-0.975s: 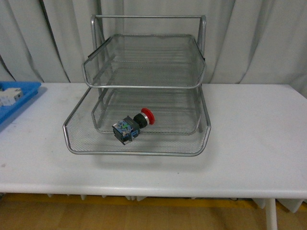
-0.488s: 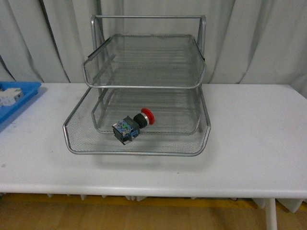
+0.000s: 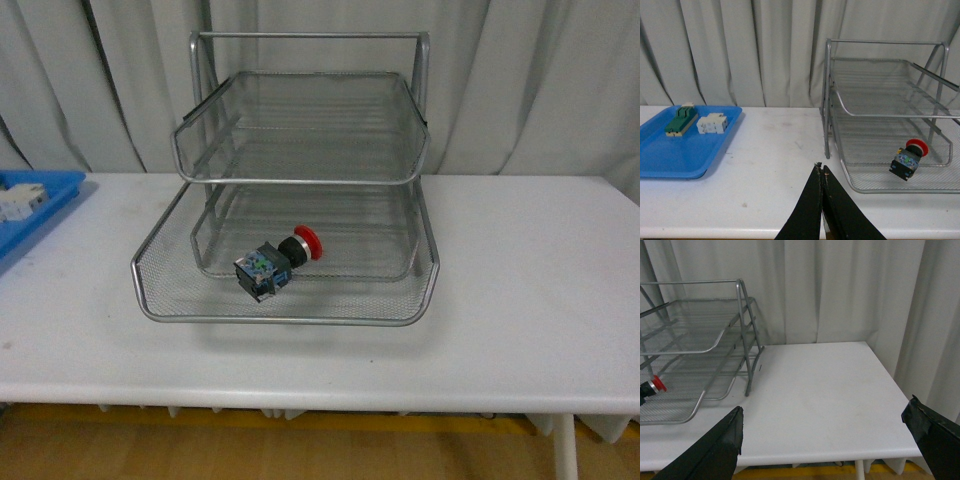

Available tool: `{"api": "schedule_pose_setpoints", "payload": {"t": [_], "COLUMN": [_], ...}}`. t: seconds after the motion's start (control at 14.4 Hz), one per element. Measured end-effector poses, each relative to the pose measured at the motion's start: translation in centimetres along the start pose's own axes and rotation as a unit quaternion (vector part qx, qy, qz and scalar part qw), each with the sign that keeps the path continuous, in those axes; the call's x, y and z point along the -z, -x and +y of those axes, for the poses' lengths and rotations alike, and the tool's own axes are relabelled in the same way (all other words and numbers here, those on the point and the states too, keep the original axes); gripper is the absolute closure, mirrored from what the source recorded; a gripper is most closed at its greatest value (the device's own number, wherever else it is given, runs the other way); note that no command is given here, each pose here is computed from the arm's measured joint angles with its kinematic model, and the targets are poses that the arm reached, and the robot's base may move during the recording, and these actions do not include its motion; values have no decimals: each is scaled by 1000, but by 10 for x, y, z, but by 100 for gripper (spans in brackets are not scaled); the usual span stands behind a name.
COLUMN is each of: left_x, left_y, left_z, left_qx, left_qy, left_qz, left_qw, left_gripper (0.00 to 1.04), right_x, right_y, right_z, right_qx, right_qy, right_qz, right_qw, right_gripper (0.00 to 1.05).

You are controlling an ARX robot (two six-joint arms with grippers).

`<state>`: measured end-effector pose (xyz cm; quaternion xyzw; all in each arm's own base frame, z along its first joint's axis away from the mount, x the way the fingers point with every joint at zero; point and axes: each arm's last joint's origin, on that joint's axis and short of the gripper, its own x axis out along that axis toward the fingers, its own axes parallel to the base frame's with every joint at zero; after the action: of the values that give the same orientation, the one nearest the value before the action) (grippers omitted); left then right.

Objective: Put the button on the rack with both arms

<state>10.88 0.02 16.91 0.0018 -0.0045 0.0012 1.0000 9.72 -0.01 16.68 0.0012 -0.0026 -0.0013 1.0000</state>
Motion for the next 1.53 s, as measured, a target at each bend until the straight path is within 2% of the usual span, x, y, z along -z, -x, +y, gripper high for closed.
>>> {"api": "schedule_pose_setpoints", "payload": {"t": [0.35, 0.42, 0.63, 0.98, 1.11, 1.25, 1.32, 1.53], "left_x": [5, 0, 3, 3, 3, 3, 3, 3], "left_y": [10, 12, 11, 11, 11, 11, 11, 11], "left_z": [0, 0, 0, 0, 0, 0, 0, 0], "left_qx": [0, 0, 0, 0, 0, 0, 0, 0], "left_qy": [0, 0, 0, 1, 1, 1, 0, 1], "left_qz": [17, -5, 5, 5, 5, 5, 5, 5], "left_qw": [1000, 1000, 1000, 1000, 1000, 1000, 1000, 1000], "left_gripper": [103, 103, 103, 41, 34, 11, 5, 7], "right_x": [0, 0, 0, 0, 0, 0, 0, 0], "right_y": [0, 0, 0, 0, 0, 0, 0, 0], "right_z": [0, 0, 0, 0, 0, 0, 0, 0], "right_qx": [0, 0, 0, 0, 0, 0, 0, 0], "right_qy": [0, 0, 0, 0, 0, 0, 0, 0], "right_qz": [0, 0, 0, 0, 0, 0, 0, 0], "right_qw": [1000, 1000, 1000, 1000, 1000, 1000, 1000, 1000], "right_gripper": [6, 6, 6, 6, 6, 6, 6, 6]}}
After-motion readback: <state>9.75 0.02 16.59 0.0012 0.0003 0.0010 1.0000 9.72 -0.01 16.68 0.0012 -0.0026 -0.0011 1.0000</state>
